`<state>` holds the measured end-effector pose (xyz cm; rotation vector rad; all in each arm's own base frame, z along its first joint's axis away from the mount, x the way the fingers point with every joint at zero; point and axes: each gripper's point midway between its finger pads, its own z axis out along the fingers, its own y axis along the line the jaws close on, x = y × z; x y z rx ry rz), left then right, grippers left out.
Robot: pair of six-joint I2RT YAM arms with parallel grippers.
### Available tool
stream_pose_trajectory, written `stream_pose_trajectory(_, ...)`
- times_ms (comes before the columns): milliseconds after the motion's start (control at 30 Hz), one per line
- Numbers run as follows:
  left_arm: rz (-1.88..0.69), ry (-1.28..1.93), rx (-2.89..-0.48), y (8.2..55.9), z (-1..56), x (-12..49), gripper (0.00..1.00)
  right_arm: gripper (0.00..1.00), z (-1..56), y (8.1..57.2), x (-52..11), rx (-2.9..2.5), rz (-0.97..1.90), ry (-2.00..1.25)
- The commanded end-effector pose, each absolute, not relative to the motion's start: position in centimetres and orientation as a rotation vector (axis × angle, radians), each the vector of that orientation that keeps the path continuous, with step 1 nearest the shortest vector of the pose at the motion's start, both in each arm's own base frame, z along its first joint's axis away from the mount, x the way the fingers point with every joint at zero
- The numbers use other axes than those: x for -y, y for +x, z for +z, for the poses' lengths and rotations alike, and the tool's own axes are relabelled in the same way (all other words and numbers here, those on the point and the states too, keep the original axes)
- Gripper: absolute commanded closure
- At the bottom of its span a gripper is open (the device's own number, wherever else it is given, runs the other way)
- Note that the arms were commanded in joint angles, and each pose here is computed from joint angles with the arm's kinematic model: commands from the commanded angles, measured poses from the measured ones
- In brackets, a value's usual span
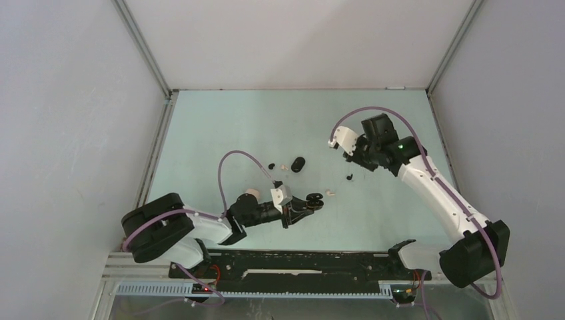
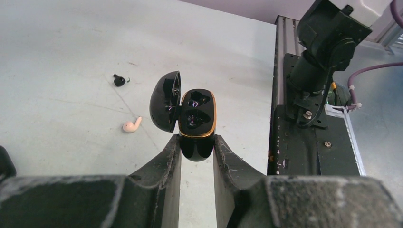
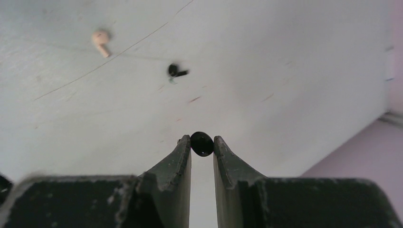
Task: Insert the wireless bluetooth earbuds into the charging case
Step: Insert the right earbud into the right side groove of the charging case.
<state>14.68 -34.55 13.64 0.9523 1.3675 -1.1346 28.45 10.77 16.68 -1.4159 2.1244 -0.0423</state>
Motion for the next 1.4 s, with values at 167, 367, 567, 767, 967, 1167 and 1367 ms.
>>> stream_pose_trajectory(167, -1.098, 0.706, -1.344, 17.8, 17.8, 34.2, 1.0, 1.0, 30.6, 29.0, -17.1, -1.489, -0.062, -1.366)
stream_pose_trajectory(367, -1.073, 0.625, -1.302, 18.0, 19.5, 32.8, 1.0, 1.0, 32.4, 23.7, -21.5, -1.182, 0.037, -1.33)
stream_pose_trajectory(567, -1.081, 0.602, -1.207, 17.0, 21.0, 31.3, 1.0, 1.0, 32.0, 19.9, -24.3, -0.999, 0.009, -1.306)
stream_pose_trajectory(767, -1.061, 0.625, -1.158, 16.4, 21.7, 30.5, 1.0, 1.0, 31.3, 19.2, -25.4, -0.929, -0.038, -1.315)
stream_pose_trajectory(967, -1.051, 0.658, -1.156, 16.1, 21.5, 30.7, 1.0, 1.0, 30.5, 19.2, -25.9, -0.959, -0.015, -1.32)
stream_pose_trajectory(1167, -1.052, 0.674, -1.152, 15.9, 21.4, 30.8, 1.0, 1.0, 30.1, 18.1, -26.9, -0.926, 0.023, -1.364)
stream_pose_trajectory(1367, -1.053, 0.682, -1.144, 15.8, 21.5, 30.9, 1.0, 1.0, 28.5, 17.3, -27.5, -0.911, 0.04, -1.452)
